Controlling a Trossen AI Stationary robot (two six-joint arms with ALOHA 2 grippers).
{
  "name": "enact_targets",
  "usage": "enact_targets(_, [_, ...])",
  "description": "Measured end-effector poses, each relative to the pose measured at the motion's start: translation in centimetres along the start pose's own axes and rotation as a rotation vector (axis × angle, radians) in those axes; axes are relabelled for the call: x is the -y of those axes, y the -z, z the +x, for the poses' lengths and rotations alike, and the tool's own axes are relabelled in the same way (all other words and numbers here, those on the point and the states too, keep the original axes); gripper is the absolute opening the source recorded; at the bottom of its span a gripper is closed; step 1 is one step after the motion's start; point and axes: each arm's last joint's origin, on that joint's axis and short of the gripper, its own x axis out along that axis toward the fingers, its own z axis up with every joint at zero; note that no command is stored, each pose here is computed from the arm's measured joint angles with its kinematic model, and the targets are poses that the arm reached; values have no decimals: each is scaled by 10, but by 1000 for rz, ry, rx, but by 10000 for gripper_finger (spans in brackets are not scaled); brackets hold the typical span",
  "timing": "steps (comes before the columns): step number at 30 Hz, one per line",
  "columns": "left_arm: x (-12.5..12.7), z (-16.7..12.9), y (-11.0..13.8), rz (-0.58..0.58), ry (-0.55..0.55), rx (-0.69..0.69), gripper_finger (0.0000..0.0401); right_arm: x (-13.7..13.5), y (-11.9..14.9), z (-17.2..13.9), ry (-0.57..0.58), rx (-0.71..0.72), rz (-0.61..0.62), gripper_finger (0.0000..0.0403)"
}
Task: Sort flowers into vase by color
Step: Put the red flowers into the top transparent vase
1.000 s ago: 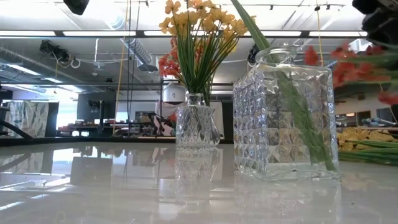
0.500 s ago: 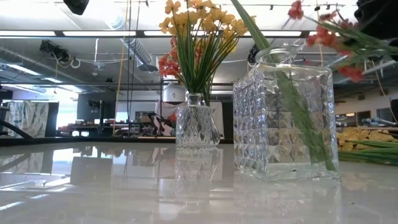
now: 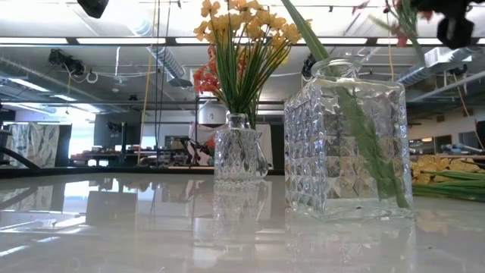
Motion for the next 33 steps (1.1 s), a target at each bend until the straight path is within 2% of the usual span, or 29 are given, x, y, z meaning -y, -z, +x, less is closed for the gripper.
enact_targets(9, [0, 0, 0, 0, 0, 1, 249, -17, -46, -21, -168, 312, -224, 24])
enact_targets(15, [0, 0, 0, 0, 0, 0, 249, -24, -69, -33, -162, 488, -416, 24])
enact_targets(19, [0, 0, 0, 0, 0, 0, 249, -25, -71, -34, -135, 516, -503, 24])
enact_targets(27, [0, 0, 0, 0, 0, 0, 249, -30, -66, -29, -126, 500, -526, 24])
enact_targets(33, [0, 0, 0, 0, 0, 0, 249, -36, -60, -23, -71, 482, -556, 24])
